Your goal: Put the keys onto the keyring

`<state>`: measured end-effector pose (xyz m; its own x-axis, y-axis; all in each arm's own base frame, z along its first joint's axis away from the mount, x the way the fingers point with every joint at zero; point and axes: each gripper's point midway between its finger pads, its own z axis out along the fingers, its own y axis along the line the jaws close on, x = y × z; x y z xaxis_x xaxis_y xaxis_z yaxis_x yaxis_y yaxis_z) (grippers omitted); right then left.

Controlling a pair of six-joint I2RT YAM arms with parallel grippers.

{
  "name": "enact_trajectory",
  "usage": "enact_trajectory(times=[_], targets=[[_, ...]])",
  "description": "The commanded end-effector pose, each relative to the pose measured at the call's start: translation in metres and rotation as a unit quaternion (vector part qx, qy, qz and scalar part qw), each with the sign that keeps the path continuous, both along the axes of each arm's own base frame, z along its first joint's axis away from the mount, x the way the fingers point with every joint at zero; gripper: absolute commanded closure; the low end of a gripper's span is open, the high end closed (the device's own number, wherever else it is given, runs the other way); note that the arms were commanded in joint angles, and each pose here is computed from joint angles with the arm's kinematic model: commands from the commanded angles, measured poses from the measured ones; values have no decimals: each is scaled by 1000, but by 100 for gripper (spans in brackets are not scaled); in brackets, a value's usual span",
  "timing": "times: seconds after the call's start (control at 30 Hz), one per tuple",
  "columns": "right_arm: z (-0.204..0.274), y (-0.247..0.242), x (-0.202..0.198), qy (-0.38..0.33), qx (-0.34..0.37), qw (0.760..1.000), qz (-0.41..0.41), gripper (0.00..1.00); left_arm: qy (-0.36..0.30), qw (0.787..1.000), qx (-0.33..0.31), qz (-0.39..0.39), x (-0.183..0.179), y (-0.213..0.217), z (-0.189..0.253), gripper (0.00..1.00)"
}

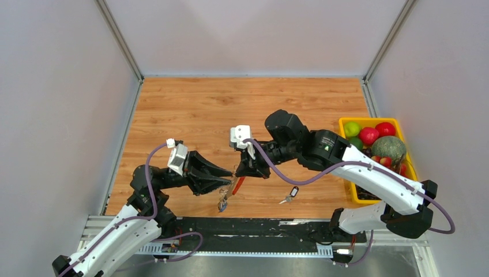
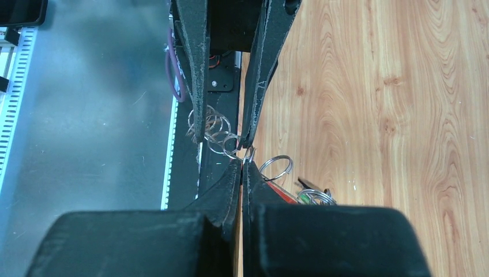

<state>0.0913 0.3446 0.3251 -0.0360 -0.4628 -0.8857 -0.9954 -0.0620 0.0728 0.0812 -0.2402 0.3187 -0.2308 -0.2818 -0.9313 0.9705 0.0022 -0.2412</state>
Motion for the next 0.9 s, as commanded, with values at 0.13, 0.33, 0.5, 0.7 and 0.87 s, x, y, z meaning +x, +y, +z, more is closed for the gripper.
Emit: enact_trajectory(times=[0.13,0.33,0.5,0.7,0.87], targets=[[33,9,-17,1,47,998,34,100,-16,1000,-9,12,4,1,4,58],[29,7,-20,1,40,999,30,100,-22,999,-13,23,4,4,6,53],[30,9,-24,5,41,998,36,100,-24,999,-15,26,5,4,8,47],[37,14,-19,2,51,998,24,100,-23,1000,-15,15,2,3,7,47],[40,18,-16,0,54,998,20,100,-23,1000,-16,4,-1,2,6,51]])
